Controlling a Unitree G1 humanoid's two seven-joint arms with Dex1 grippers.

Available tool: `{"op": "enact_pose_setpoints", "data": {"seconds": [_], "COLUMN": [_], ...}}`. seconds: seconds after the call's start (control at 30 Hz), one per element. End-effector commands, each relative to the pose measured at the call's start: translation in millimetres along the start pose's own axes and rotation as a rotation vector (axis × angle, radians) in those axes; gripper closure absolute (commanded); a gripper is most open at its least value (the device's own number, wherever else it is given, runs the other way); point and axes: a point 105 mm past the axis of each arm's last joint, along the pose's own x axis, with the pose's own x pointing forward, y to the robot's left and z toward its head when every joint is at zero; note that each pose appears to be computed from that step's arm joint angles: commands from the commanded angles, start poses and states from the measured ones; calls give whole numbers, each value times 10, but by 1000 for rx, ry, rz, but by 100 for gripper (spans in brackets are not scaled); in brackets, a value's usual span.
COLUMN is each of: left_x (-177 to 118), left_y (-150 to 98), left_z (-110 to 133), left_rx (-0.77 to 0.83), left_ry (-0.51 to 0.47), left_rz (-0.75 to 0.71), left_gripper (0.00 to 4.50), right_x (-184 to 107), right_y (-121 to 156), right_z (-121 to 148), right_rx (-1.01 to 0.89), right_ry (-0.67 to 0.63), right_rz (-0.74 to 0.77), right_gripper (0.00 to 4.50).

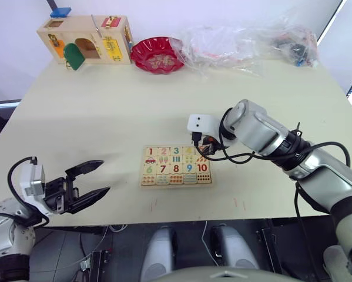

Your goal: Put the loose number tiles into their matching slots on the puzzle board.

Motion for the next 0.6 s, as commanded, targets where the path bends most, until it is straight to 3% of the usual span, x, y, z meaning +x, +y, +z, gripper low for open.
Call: {"op": "enact_pose_setpoints", "data": {"seconds": [0.03,0.17,0.2,0.3,0.5,0.6], "left_x": [-1,1,3,12,11,13], "left_y": [-30,-24,-23,-16,-19,-19], "left_z": [51,46,45,41,38,38], "left_rx": [20,19,19,20,20,20], "left_ry": [-10,-10,-10,-11,-11,-12], "left_rz": [-32,-31,-31,-32,-32,-31], "left_gripper": [0,0,0,0,0,0], "right_x": [-2,-5,-6,-15,-138,-267], "right_y": [22,25,22,12,-24,-49], "right_z": [13,17,16,6,4,31], "right_rx": [-7,-8,-6,4,-1,14], "right_ry": [-12,-15,-15,-17,-34,-107], "right_rz": [10,13,11,8,-7,-15], "right_gripper": [359,359,256,131,131,131]}}
